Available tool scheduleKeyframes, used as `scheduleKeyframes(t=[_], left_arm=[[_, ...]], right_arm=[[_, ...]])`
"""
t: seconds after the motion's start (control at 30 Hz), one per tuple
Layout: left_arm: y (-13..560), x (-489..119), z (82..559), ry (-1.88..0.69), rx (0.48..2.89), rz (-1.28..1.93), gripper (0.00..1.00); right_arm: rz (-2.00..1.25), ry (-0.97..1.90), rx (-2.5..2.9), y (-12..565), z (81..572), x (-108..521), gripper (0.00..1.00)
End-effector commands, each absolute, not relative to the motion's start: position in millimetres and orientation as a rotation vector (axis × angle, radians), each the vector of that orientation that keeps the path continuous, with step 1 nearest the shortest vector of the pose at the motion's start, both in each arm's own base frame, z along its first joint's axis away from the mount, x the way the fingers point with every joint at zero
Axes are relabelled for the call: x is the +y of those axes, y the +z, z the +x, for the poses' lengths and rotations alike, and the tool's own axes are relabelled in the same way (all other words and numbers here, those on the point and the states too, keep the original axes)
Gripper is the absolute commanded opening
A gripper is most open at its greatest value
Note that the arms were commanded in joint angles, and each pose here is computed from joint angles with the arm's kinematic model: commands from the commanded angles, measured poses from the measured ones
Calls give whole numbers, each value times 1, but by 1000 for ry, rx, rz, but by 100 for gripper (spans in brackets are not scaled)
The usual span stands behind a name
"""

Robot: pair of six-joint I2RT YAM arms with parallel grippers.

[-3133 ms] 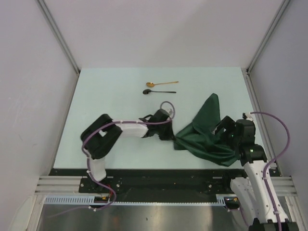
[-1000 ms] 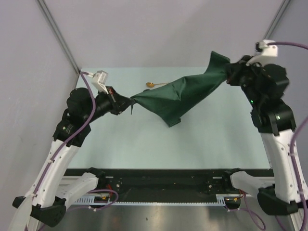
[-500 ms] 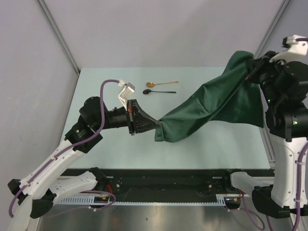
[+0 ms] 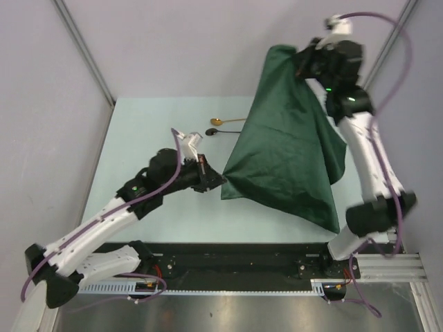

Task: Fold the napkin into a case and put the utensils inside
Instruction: Flatten out the crumpled napkin at the center of the board.

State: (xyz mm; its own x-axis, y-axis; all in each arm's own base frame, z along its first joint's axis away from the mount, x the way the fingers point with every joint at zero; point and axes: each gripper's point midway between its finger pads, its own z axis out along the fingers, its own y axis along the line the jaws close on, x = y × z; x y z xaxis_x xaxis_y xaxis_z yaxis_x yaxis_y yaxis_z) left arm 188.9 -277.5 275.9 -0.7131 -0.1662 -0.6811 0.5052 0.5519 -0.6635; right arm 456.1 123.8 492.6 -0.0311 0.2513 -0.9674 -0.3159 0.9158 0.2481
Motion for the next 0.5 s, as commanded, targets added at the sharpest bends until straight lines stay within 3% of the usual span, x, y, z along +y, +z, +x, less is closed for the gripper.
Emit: scheduleKeyframes(t=[0.0, 0.07, 0.1, 0.23, 0.3, 0.47], left_arm=[[174, -230, 235, -685, 2316, -126, 0], [152, -214, 246, -561, 2345, -225, 0], [138, -204, 248, -503, 2358, -264, 0], [92, -171, 242, -407, 2469, -480, 0], [71, -148, 235, -333, 2520, -579, 0], [53, -135, 223, -336, 2539, -616, 0]], right_arm=[[-187, 577, 1704, 378, 534, 226, 1], [-185, 592, 1762, 354, 549, 252, 2], [-178, 596, 1802, 328, 571, 268, 6], [-166, 611, 2018, 263, 580, 304, 27], [-137, 611, 2086, 249, 575, 303, 44], [1, 442, 2277, 222, 525, 247, 67]])
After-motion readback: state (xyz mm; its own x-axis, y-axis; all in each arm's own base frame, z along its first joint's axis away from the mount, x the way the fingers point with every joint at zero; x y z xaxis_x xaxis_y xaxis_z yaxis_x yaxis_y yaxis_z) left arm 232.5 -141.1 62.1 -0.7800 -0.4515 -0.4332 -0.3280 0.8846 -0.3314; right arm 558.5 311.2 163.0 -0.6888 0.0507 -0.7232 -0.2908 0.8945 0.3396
